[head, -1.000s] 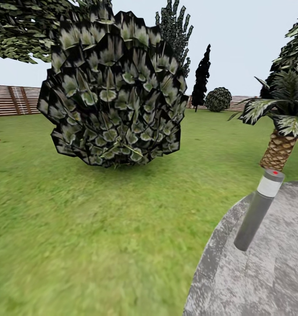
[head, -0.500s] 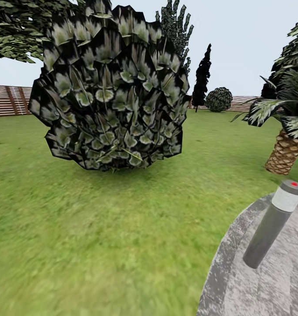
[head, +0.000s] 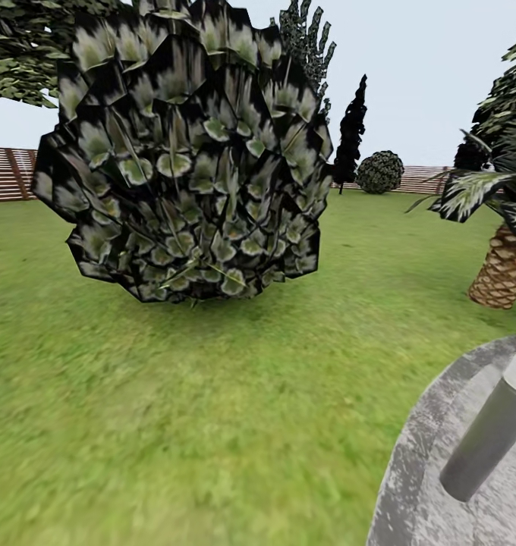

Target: Pick up the pesticide atomizer in the garden and spray insectifuge to fully cover both potted plants in the garden.

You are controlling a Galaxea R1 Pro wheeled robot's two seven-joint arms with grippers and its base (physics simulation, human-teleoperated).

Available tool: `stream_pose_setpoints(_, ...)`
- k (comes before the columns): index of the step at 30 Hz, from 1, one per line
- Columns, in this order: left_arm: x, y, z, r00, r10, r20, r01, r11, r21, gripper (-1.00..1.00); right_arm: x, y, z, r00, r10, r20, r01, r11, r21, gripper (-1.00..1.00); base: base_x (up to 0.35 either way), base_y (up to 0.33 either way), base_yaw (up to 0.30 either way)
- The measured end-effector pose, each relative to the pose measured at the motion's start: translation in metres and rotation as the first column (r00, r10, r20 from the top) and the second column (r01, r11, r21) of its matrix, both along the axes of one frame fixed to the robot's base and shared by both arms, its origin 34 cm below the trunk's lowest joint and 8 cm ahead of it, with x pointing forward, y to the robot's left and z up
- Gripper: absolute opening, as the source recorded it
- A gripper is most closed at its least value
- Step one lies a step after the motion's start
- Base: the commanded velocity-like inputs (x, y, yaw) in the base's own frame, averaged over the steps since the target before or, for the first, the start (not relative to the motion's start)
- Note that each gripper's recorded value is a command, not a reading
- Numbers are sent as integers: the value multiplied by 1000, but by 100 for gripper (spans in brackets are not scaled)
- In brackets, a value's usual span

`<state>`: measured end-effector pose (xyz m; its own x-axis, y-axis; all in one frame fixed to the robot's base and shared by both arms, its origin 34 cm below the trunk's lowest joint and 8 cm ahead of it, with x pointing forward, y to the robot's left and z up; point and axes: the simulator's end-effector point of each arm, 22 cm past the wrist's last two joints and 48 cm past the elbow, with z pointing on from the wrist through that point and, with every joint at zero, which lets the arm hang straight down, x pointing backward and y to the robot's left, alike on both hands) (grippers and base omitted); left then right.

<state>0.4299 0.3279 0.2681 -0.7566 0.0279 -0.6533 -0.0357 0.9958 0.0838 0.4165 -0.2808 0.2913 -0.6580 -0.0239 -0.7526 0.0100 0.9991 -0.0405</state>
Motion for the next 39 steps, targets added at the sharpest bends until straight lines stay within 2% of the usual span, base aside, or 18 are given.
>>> stream_pose_setpoints(39, 0, 0, 0, 1000, 0, 0, 0, 1000, 0, 100, 0, 0, 0, 1000, 3, -1, -3, 1000, -1, 100, 338, 0, -12)
